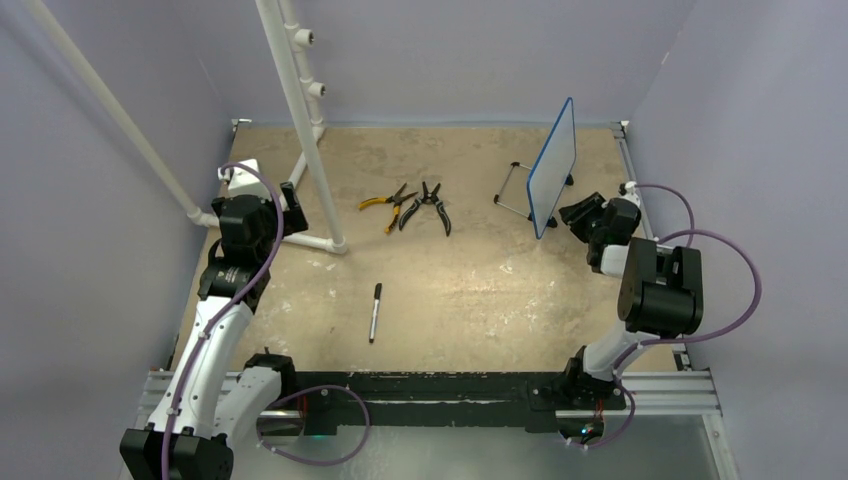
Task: Write a sentence on the whiteboard
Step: Adjust the whiteboard stand at the center of the board.
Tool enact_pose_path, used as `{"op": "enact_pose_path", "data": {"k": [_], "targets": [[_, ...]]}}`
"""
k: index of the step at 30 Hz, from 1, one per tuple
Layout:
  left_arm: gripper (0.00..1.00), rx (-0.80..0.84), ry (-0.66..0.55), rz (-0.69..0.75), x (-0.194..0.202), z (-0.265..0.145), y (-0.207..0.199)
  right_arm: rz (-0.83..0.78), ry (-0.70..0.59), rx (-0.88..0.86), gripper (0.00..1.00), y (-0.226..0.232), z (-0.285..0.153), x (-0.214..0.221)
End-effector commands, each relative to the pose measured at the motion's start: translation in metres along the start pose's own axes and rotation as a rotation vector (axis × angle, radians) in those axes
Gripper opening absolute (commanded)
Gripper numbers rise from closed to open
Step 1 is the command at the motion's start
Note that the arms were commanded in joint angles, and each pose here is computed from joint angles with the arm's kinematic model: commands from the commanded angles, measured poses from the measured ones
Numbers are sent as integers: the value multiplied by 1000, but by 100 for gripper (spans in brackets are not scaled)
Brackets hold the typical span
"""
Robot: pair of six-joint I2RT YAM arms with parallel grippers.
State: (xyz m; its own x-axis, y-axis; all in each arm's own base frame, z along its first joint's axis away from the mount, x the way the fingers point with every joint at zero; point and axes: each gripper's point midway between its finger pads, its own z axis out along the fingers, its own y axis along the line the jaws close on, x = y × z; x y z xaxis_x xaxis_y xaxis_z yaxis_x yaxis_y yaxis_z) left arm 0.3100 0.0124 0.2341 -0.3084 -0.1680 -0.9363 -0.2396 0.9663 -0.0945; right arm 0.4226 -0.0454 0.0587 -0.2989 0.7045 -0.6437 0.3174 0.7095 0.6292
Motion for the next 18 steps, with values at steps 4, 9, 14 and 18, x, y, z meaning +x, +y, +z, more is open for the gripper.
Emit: {"op": "enact_pose_path", "data": {"k": [4, 9, 14, 18], "targets": [[99, 31, -43, -9, -16, -1, -6, -60, 11, -94, 43, 17, 10, -6], [99, 41, -38, -8, -16, 0, -8, -49, 46, -109, 38, 16, 15, 3], [99, 43, -37, -7, -15, 0, -9, -35, 93, -148, 34, 19, 9, 17], [99, 51, -35, -9, -15, 0, -10, -23, 141, -176, 32, 19, 3, 34]]}}
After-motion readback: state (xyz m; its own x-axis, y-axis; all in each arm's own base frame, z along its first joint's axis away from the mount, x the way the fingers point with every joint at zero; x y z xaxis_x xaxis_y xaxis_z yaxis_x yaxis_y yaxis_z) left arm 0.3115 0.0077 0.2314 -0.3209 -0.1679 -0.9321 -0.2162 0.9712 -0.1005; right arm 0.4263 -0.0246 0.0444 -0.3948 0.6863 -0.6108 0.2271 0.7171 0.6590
